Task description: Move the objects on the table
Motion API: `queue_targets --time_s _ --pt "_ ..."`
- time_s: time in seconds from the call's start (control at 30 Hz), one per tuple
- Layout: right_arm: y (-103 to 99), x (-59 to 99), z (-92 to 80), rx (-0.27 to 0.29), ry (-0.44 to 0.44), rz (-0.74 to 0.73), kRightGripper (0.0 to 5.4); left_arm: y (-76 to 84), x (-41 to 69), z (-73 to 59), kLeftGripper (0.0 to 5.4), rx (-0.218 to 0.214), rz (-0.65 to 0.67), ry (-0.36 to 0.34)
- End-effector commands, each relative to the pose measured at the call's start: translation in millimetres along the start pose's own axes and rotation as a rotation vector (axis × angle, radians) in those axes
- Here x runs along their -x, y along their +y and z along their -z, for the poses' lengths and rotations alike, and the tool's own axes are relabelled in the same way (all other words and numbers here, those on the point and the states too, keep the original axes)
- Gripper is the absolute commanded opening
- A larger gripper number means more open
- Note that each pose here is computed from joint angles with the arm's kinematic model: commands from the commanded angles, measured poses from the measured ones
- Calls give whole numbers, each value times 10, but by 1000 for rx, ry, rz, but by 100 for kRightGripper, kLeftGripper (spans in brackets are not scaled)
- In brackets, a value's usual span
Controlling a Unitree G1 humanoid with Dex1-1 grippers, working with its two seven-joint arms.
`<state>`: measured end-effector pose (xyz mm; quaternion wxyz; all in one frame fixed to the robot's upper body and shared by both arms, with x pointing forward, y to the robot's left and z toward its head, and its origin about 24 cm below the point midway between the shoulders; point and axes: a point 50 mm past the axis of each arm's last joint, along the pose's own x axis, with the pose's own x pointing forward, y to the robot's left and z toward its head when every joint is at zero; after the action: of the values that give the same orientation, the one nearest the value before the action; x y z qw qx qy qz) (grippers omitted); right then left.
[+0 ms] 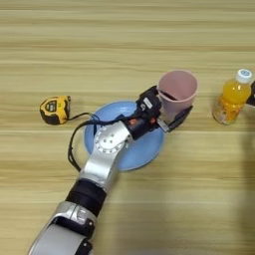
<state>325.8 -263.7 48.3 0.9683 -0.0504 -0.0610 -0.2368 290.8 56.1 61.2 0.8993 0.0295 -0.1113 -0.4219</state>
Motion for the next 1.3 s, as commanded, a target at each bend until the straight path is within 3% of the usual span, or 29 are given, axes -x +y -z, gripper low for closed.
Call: queue_targets --time_s 0.03,0.37,0.67,1.2,1.3 --pt "12 -11 -19 -6 -6 7 540 145 106 44 424 14 -67 28" --pt "21 -14 -24 -6 -7 7 540 417 442 196 424 2 -184 111" --pt "19 -22 -26 -4 -5 6 540 387 742 350 424 2 -209 185" --pt "22 -26 -26 -2 -3 6 540 283 820 343 422 -12 -150 205" --pt "24 -27 -24 -1 -2 4 540 294 806 330 469 -32 -157 203"
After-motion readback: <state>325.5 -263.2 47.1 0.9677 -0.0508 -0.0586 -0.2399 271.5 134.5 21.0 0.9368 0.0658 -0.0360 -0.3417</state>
